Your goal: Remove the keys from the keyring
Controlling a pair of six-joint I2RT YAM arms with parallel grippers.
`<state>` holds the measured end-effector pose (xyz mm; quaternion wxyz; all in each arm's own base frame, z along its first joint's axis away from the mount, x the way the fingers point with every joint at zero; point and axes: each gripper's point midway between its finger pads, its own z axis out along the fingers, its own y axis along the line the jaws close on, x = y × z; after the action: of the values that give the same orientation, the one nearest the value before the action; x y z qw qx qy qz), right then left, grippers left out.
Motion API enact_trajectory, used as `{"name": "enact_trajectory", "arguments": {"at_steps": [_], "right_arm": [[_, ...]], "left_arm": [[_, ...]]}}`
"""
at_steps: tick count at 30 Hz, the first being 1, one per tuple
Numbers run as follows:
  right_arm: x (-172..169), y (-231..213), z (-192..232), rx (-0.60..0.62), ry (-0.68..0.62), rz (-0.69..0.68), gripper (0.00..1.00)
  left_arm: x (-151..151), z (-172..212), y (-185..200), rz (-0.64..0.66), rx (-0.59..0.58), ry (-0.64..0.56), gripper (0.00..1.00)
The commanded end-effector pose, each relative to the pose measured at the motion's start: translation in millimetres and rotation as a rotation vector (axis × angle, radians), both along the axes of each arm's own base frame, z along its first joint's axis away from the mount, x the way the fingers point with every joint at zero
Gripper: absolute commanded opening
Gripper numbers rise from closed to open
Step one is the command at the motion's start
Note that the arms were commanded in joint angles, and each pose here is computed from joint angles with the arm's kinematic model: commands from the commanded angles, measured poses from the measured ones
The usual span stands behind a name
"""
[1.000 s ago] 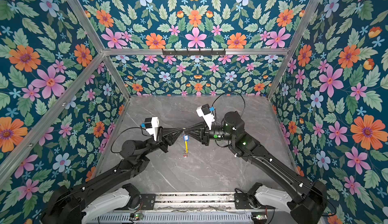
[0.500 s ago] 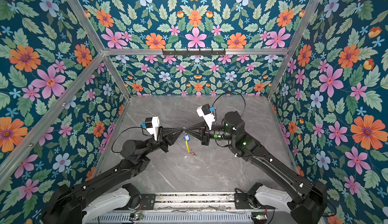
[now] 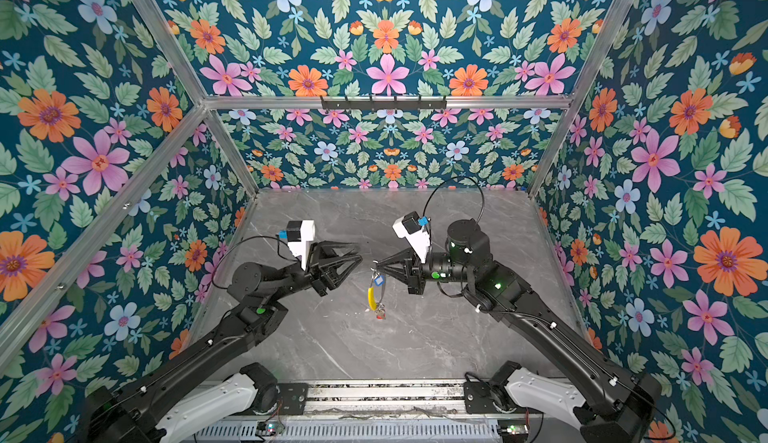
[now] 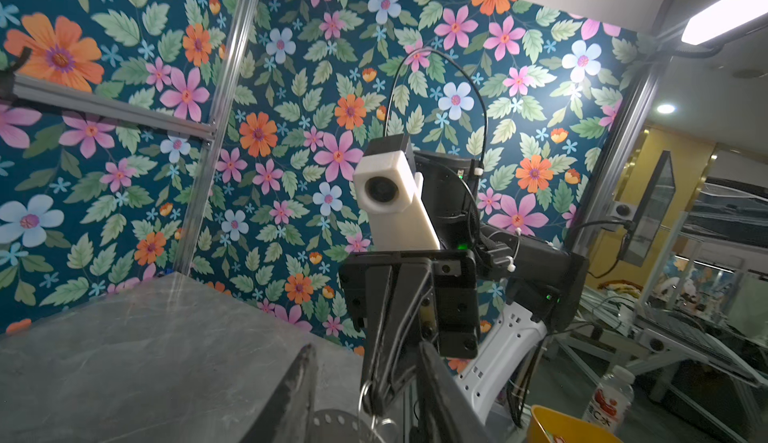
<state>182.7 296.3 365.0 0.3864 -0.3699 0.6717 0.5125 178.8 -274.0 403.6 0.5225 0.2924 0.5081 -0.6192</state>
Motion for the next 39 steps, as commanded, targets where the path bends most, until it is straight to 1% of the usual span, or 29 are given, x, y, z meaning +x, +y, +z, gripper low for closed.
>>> {"name": "enact_trajectory", "arguments": {"at_steps": [1,4,8,10,13,19,23,26,31,36,39], "right_arm": [[-9,-3,-5,-0.050,-0.025,0.041,0.00],[-10,-4,-3,-0.068,-0.039,0.042,0.00],[-11,-5,-3,-0.084,-0.043,0.053,0.00],[-11,-5,-5,-0.096,-0.044,0.052,0.00],[-11,-5,-6,-0.105,-0.046,0.055,0.00],[-10,-5,-5,-0.107,-0.051,0.057,0.00],[-9,-4,-6,-0.110,-0.049,0.056,0.00],[-7,-4,-6,-0.110,-0.053,0.050,0.00],[-6,-3,-7,-0.110,-0.049,0.049,0.00],[-3,-2,-9,-0.117,-0.046,0.039,0.00],[-3,-2,-10,-0.117,-0.045,0.040,0.00]], "left_arm": [[-4,-27,-15,-0.098,0.168,0.093,0.42],[-4,-34,-18,-0.113,0.265,0.118,0.41],[-7,-36,-18,-0.123,0.334,0.132,0.42],[-7,-40,-19,-0.131,0.374,0.146,0.40],[-11,-43,-20,-0.165,0.403,0.161,0.37],[-12,-46,-22,-0.190,0.468,0.176,0.39],[-15,-46,-24,-0.231,0.472,0.180,0.37],[-23,-45,-25,-0.283,0.468,0.175,0.31],[-28,-44,-25,-0.317,0.461,0.166,0.22],[-33,-41,-25,-0.353,0.450,0.159,0.21],[-39,-38,-26,-0.394,0.434,0.153,0.17]]}}
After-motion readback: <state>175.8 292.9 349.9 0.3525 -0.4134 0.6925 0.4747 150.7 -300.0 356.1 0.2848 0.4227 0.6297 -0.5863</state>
